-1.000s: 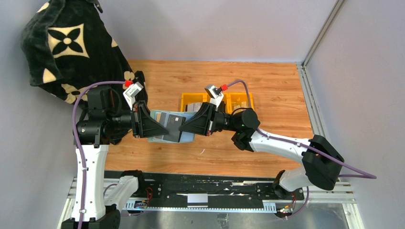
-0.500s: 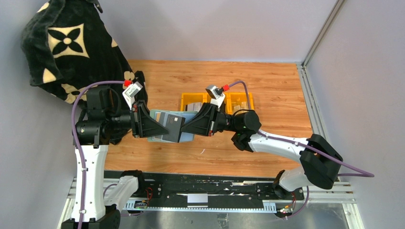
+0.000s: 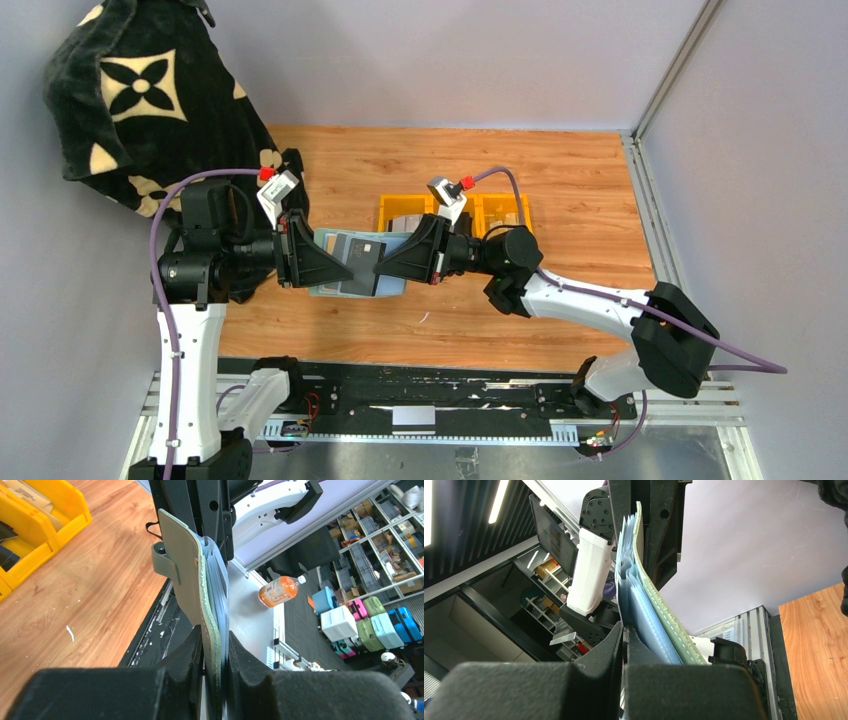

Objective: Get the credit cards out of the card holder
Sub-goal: Remove the credit card from the card holder.

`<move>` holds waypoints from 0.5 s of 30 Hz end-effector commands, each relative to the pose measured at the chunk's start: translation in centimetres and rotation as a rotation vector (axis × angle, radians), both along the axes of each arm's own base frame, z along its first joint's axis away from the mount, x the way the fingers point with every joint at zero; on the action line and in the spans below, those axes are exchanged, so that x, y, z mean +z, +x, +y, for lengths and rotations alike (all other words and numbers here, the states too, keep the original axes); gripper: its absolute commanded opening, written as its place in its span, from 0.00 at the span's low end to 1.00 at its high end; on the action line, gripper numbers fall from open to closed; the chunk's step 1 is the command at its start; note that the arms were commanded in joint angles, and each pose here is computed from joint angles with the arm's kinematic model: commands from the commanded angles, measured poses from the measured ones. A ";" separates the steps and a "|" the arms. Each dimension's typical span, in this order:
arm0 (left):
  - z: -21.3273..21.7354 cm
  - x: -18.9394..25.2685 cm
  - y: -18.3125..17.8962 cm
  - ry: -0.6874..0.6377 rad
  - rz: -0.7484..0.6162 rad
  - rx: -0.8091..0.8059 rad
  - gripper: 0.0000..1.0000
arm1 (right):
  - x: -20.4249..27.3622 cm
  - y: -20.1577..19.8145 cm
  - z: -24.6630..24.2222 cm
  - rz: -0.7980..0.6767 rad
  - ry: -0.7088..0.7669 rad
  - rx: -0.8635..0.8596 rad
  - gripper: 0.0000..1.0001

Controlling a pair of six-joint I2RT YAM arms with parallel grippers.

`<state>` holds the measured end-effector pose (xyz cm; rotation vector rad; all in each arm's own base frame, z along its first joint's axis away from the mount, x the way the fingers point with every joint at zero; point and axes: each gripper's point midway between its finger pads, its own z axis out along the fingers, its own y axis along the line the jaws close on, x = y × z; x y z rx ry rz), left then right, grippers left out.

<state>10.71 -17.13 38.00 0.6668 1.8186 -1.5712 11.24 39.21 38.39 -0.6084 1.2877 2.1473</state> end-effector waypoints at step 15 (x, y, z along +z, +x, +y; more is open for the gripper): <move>-0.1 1.4 -0.7 -0.014 -0.012 -0.015 0.00 | 0.5 -0.2 -3.0 -0.016 0.084 -0.011 0.00</move>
